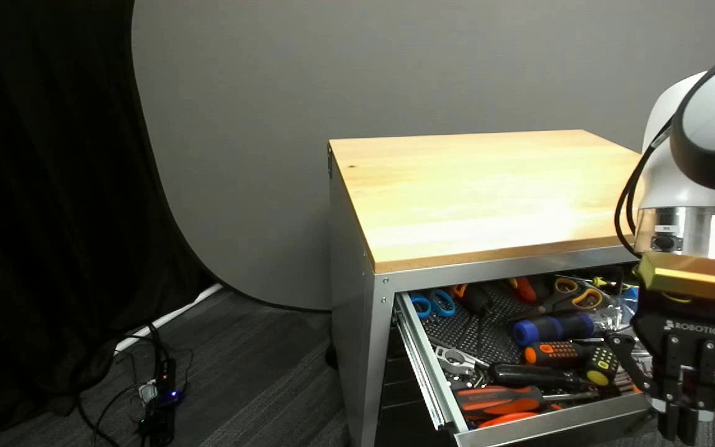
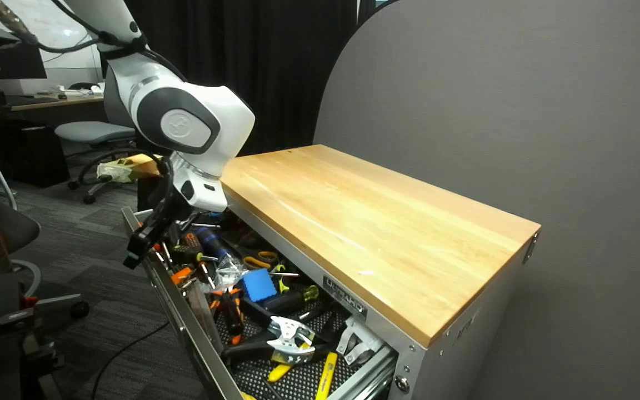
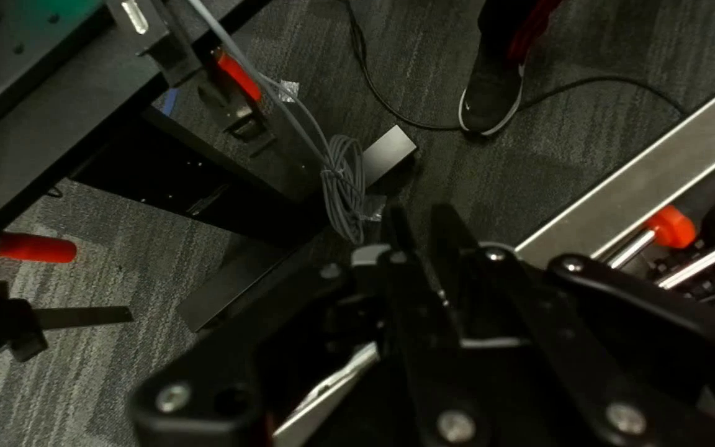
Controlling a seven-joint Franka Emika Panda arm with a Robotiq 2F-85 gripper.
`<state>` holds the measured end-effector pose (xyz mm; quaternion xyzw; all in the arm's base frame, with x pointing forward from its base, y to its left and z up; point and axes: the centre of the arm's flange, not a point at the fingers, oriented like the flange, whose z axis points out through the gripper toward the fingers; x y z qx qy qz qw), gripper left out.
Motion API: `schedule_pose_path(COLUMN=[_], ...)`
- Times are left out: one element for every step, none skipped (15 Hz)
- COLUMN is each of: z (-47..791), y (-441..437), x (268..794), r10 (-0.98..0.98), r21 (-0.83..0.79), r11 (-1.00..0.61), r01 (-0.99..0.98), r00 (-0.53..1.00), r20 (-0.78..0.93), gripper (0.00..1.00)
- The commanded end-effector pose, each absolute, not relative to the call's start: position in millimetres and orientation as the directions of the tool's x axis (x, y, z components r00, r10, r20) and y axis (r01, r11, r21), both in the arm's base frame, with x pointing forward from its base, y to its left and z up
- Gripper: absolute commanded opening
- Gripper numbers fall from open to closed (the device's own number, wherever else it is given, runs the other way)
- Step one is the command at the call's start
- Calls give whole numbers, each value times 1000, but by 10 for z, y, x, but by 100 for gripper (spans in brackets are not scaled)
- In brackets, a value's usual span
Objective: Put the screwdriver in the drawer and close it
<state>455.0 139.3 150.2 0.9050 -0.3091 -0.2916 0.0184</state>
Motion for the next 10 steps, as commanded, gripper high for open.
schedule_pose_path(z=[1513, 1490, 1493, 1500, 1515, 1528, 1533, 1536, 1549, 1568], y=[1447, 1461, 1470, 1485, 1498, 1518, 1535, 1565, 1593, 1617], x=[4526, 4515, 4521, 4533, 4547, 4574, 4599, 4638, 4682, 4723], r10=[-655, -676, -701, -723, -739, -760, -776, -790, -802, -813], r21=[213, 216, 211, 202, 192, 177, 167, 154, 136, 119], r11=[-743, -724, -700, -676, -658, -633, -616, -598, -582, -568], r01=[-634, -655, -683, -708, -728, -753, -770, -787, -801, -814], r00=[624, 612, 599, 585, 574, 563, 555, 546, 540, 533], r20=[-427, -410, -388, -369, -353, -324, -301, -278, -255, -237], gripper=[0, 0, 2, 4, 4, 5, 4, 5, 4, 4])
